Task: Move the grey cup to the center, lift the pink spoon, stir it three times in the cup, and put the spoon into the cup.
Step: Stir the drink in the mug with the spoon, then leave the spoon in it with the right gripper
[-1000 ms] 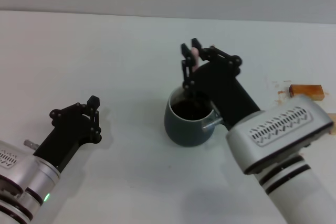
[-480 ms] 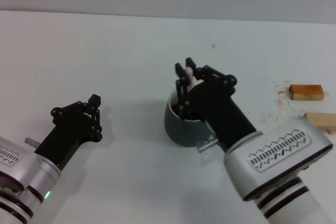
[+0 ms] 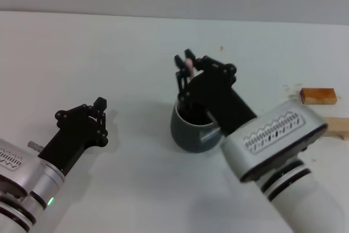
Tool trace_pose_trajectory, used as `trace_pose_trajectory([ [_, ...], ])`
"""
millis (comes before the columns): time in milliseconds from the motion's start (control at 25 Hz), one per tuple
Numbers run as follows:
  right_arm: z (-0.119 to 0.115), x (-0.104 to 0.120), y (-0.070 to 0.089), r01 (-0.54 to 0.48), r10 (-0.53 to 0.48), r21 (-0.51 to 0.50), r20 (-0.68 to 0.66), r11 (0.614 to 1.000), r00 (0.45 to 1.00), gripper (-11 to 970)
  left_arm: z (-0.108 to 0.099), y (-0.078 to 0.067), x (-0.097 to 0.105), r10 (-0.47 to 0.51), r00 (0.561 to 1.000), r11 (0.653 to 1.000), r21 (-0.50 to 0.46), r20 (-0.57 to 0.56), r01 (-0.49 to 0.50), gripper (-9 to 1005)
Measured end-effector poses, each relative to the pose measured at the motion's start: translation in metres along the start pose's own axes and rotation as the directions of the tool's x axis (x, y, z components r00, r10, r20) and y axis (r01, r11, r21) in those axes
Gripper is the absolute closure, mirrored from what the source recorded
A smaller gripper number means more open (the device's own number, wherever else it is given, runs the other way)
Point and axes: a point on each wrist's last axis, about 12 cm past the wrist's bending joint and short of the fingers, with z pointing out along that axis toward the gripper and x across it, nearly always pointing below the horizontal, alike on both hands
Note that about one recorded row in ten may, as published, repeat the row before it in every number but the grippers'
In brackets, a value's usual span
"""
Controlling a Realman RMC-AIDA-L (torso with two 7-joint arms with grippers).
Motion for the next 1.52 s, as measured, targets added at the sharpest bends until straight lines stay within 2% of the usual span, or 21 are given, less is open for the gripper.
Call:
trace_pose_trajectory([
  [160,-0.001,0.003,-0.013,0.0,0.0,0.052,-0.008,0.999,1.0,937,0.0,-0.001,0.0,-0.001,1.0,1.0,0.001,0.0,0.001,998],
  [280,-0.01,0.005,-0.016,-0.015,0.017,0.084,-0.016,0.996,1.0,937,0.0,-0.001,0.0,-0.001,1.0,1.0,0.002,0.0,0.001,998],
  [520,-0.024,0.005,0.005,-0.03,0.031,0.022,-0.025,0.999,0.999,937,0.001,-0.003,0.0,-0.005,1.0,1.0,0.005,-0.002,0.005,998],
  [680,-0.019,0.001,0.018,-0.037,0.036,-0.044,-0.018,0.998,0.999,938,0.002,-0.004,0.0,-0.008,1.0,1.0,0.008,-0.005,0.008,998],
  [800,-0.014,-0.002,0.022,-0.031,0.03,-0.073,-0.014,0.997,0.999,938,0.002,-0.004,0.0,-0.009,1.0,1.0,0.009,-0.003,0.009,998],
  [920,-0.01,-0.002,0.017,-0.021,0.02,-0.064,-0.012,0.998,1.0,938,0.002,-0.004,-0.001,-0.009,1.0,1.0,0.009,0.002,0.009,998],
  [1120,-0.004,0.001,-0.001,-0.005,0.005,-0.008,-0.014,1.0,1.0,924,0.002,-0.004,-0.001,-0.009,1.0,1.0,0.009,0.002,0.009,998],
  [1280,-0.008,0.006,-0.012,-0.003,0.004,0.04,-0.031,0.999,1.0,909,0.0,-0.004,0.0,-0.011,1.0,1.0,0.006,0.0,0.011,998],
  [1400,-0.016,0.01,-0.012,-0.012,0.015,0.054,-0.046,0.998,0.999,898,-0.001,-0.004,0.0,-0.011,1.0,1.0,0.005,-0.002,0.011,998],
  [1520,-0.024,0.01,0.0,-0.034,0.036,0.028,-0.052,0.999,0.998,887,-0.001,-0.003,0.001,-0.01,1.0,1.0,0.004,-0.002,0.01,998],
])
